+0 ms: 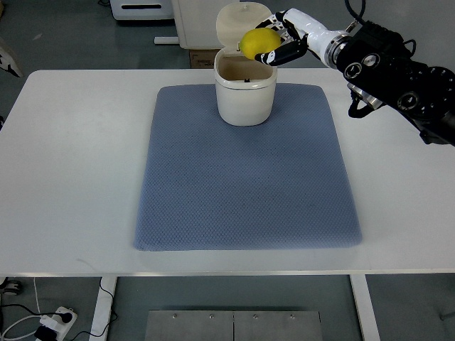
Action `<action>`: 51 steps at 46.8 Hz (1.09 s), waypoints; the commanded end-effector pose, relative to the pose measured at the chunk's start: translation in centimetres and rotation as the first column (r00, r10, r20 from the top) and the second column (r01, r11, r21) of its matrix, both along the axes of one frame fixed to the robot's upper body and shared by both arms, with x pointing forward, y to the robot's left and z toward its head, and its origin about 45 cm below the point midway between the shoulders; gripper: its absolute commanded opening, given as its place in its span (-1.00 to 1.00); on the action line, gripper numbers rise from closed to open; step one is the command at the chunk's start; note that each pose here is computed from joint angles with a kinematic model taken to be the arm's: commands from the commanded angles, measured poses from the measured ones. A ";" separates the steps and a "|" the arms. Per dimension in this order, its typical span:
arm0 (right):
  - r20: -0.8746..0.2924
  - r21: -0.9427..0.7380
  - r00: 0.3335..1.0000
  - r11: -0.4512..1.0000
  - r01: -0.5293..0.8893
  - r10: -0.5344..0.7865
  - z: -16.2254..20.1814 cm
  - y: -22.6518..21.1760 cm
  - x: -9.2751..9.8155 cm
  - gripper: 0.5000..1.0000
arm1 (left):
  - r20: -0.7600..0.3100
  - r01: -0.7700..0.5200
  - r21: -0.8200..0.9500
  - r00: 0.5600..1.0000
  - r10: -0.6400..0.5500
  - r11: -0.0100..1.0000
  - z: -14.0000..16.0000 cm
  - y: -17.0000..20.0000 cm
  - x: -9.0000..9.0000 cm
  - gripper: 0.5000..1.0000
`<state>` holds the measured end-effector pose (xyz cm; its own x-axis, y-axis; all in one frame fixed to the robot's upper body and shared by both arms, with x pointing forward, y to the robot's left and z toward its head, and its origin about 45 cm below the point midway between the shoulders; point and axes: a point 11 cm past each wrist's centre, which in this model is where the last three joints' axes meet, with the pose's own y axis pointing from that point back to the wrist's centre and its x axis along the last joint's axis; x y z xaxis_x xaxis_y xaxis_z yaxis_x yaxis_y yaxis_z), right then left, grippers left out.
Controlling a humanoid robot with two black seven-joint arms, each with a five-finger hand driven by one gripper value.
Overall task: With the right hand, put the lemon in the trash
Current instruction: 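Lift the lemon with the right hand and carry it over the bin, then open the right hand fingers to drop the lemon into the bin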
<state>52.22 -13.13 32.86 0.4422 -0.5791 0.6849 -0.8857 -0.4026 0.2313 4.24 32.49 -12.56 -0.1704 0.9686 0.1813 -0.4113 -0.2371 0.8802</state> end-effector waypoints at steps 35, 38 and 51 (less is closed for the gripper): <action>0.066 -0.023 0.993 0.995 0.099 -0.097 -0.8 -0.4 0.8 -0.09 | 0.000 0.000 0.000 1.000 0.000 1.000 0.0 0.0 0.0 1.00; 0.064 -0.022 0.993 0.995 0.098 -0.096 -0.8 -0.4 0.7 0.11 | 0.000 0.000 0.000 1.000 0.000 1.000 0.0 0.0 0.0 1.00; 0.051 -0.019 0.995 0.996 0.089 -0.088 -1.4 0.1 0.5 0.47 | 0.000 0.000 0.000 1.000 0.000 1.000 0.0 0.0 0.0 1.00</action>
<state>52.74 -13.06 31.58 0.3525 -0.5998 0.7183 -0.9289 -0.3176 0.1906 4.26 32.48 -12.56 -0.1703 0.9686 0.1810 -0.4116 -0.2368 0.8801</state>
